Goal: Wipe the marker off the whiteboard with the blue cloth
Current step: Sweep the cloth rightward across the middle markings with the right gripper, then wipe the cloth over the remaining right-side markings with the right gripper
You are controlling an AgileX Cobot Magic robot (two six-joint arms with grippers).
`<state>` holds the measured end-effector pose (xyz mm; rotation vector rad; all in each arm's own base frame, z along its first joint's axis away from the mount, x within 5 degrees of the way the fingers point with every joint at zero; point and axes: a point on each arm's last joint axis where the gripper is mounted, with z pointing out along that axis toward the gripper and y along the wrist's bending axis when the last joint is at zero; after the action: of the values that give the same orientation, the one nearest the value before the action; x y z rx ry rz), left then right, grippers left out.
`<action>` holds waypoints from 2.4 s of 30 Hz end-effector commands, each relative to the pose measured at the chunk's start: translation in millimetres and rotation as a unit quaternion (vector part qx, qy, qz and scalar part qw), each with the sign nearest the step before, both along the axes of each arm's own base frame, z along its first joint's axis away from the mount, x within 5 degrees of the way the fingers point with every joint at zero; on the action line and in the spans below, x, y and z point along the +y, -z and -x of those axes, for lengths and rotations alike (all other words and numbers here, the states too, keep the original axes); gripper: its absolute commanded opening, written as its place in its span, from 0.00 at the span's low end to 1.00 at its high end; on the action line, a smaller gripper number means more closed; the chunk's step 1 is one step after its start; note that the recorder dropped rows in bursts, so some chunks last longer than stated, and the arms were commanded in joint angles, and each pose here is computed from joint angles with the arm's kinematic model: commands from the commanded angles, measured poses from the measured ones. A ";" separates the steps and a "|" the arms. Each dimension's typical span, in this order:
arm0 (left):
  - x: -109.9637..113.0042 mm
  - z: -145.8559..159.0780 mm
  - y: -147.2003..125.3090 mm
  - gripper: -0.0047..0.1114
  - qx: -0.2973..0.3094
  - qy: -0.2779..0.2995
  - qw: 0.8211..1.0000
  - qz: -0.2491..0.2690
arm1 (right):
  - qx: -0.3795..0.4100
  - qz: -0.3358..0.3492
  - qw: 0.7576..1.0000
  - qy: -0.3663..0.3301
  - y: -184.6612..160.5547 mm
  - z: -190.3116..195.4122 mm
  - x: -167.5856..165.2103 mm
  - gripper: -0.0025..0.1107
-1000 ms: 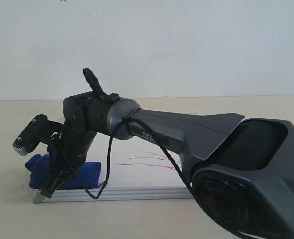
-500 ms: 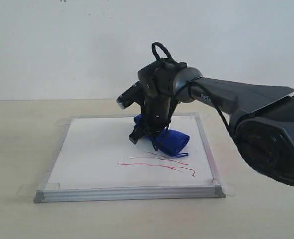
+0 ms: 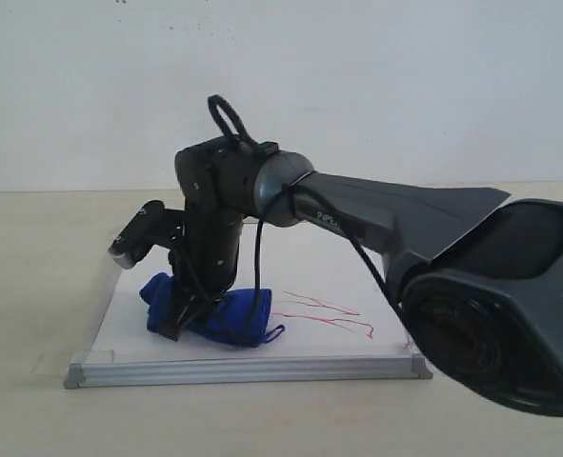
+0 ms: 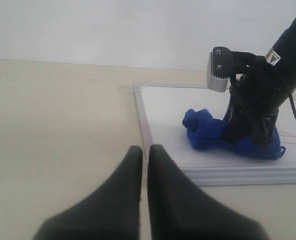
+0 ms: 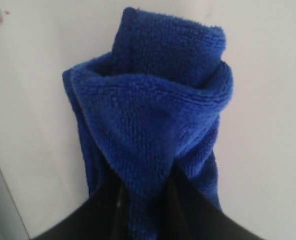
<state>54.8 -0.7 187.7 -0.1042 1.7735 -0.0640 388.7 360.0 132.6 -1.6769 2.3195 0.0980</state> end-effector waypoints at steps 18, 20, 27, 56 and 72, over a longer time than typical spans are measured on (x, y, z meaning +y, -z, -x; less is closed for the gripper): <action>0.3 0.1 1.0 0.08 0.000 -0.002 1.000 -0.002 | 0.073 0.009 0.985 0.153 -16.4 -42.0 -81.1 0.02; 0.3 0.1 1.0 0.08 0.000 -0.002 1.000 -0.002 | 0.080 0.004 0.990 0.112 -15.4 -28.1 -60.4 0.02; 0.3 0.1 1.0 0.08 0.000 -0.002 1.000 -0.002 | 0.080 0.001 0.997 0.012 -18.7 18.3 -4.8 0.02; 0.3 0.1 1.0 0.08 0.000 -0.002 1.000 -0.002 | 0.097 -0.018 0.987 0.130 -17.8 -30.1 -64.1 0.02; 0.3 0.1 1.0 0.08 0.000 -0.002 1.000 -0.002 | 0.063 0.089 0.960 0.259 -4.9 -52.7 -138.9 0.02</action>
<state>54.8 -0.7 187.7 -0.1042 1.7735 -0.0640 427.1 271.7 145.3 -1.2273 2.7368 0.0311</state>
